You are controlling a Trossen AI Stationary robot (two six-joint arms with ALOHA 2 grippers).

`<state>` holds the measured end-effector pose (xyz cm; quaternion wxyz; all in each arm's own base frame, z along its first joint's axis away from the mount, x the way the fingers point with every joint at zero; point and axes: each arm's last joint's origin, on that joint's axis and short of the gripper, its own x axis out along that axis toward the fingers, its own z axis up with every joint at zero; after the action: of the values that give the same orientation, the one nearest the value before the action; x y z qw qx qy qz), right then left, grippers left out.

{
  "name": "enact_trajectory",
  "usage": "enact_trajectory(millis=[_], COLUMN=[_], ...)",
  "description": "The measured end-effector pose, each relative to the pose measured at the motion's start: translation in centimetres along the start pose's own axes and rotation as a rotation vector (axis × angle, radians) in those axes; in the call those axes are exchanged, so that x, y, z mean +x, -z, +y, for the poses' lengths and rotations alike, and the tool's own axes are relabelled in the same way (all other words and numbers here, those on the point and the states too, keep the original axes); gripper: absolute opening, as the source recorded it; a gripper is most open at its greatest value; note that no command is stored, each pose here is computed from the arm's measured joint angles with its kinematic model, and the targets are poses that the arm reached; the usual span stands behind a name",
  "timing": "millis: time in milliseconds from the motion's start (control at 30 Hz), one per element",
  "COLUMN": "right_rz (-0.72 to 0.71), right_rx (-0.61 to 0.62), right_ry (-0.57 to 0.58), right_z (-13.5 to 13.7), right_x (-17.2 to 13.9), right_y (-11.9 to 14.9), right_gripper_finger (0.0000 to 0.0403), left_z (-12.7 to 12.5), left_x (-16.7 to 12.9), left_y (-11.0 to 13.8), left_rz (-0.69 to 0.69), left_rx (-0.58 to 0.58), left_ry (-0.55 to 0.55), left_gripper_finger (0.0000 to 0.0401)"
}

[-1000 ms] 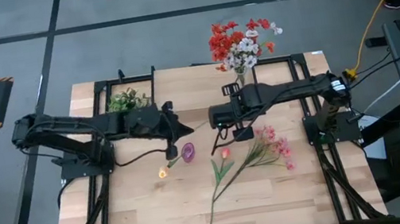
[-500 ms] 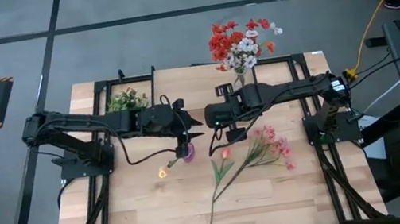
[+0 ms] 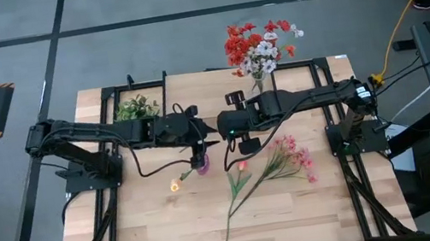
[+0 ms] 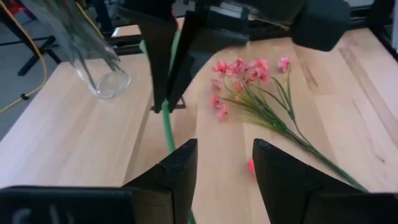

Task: Pick and place flowers into a vace then onto a shelf
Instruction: Put the red flower into the purple vase

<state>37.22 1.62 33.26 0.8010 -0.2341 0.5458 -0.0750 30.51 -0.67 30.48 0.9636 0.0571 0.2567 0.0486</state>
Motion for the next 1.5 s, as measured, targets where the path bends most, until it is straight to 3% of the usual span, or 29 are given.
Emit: enact_trajectory(millis=[500, 800, 1000, 1267, 1500], right_rz=[-0.006, -0.006, -0.039, -0.045, -0.048], right_rx=[-0.035, -0.036, -0.025, -0.022, -0.02], right_ry=[-0.006, -0.005, 0.004, 0.007, 0.001], right_z=[0.6, 0.5, 0.4, 0.4, 0.4], right_x=[-0.2, -0.2, -0.2, -0.2, -0.2], right_y=[-0.1, -0.1, -0.5, -0.5, -0.6], right_gripper_finger=[0.0002, 0.0002, 0.0002, 0.0002, 0.0044], left_z=[1.5, 1.8, 1.8, 1.8, 1.9], left_x=[1.1, 1.1, 1.1, 1.1, 1.1], left_y=[1.1, 1.1, 1.0, 1.1, 1.1], left_rz=[0.086, 0.085, 0.076, 0.089, 0.094], left_rx=[-0.014, -0.02, -0.021, -0.019, -0.028], left_ry=[-0.103, -0.1, -0.1, -0.1, -0.137], left_gripper_finger=[0.0147, 0.014, 0.01, 0.0011, 0.0005])
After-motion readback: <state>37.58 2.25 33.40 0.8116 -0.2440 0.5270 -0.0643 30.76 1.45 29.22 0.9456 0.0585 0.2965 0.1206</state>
